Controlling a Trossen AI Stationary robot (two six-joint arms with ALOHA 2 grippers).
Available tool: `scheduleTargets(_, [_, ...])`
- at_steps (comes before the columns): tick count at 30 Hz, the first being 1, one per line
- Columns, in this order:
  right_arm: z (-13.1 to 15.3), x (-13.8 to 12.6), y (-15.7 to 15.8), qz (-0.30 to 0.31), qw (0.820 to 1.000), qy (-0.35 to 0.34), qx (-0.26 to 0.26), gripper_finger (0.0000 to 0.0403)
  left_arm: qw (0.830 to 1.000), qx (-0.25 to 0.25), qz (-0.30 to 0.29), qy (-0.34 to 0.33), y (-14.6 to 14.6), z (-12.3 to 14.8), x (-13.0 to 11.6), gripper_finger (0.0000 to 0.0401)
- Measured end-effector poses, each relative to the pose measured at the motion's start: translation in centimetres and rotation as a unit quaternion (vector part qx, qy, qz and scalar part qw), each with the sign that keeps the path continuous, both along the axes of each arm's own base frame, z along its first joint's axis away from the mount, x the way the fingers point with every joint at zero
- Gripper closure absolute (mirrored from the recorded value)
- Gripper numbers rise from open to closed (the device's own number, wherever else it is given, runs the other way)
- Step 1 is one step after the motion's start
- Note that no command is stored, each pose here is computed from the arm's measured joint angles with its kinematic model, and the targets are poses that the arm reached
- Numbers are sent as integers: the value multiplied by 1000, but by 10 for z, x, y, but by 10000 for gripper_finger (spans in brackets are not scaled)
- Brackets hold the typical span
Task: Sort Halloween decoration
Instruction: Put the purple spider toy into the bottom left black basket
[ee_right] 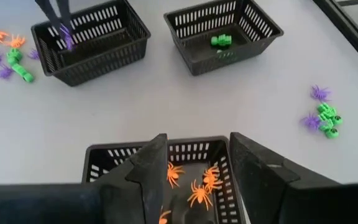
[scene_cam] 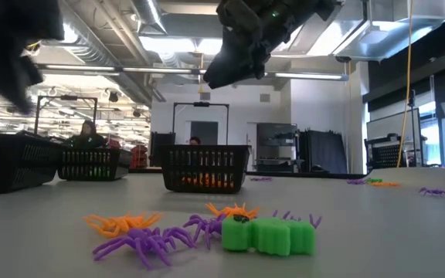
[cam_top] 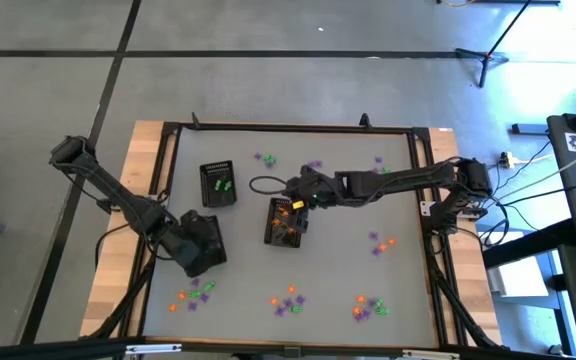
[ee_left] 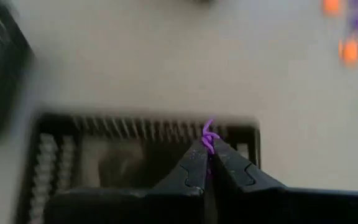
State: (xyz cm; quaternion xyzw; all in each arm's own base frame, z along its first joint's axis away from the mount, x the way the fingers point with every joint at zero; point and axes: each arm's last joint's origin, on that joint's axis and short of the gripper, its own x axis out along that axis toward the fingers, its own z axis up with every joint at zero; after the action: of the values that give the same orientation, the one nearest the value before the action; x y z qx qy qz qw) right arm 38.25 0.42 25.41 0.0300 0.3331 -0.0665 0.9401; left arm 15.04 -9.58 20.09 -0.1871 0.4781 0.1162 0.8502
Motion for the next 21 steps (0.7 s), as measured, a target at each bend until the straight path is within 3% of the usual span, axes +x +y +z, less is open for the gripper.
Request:
scheduleTargets(3, [-1, -1, 0, -3, 1000, 8, 3, 232, 998, -16, -19, 54, 1, -3, -6, 401])
scheduleTargets(7, [-1, 0, 0, -3, 1000, 3, 3, 232, 990, -22, -86, 109, 2, -6, -13, 401])
scheduleTargets(12, [0, 0, 0, -3, 1000, 2, 4, 233, 987, -17, -116, 106, 1, -6, -12, 401])
scheduleTargets(21, [2, 2, 0, -2, 1000, -16, 4, 233, 987, -17, -118, 105, 1, -6, -12, 401])
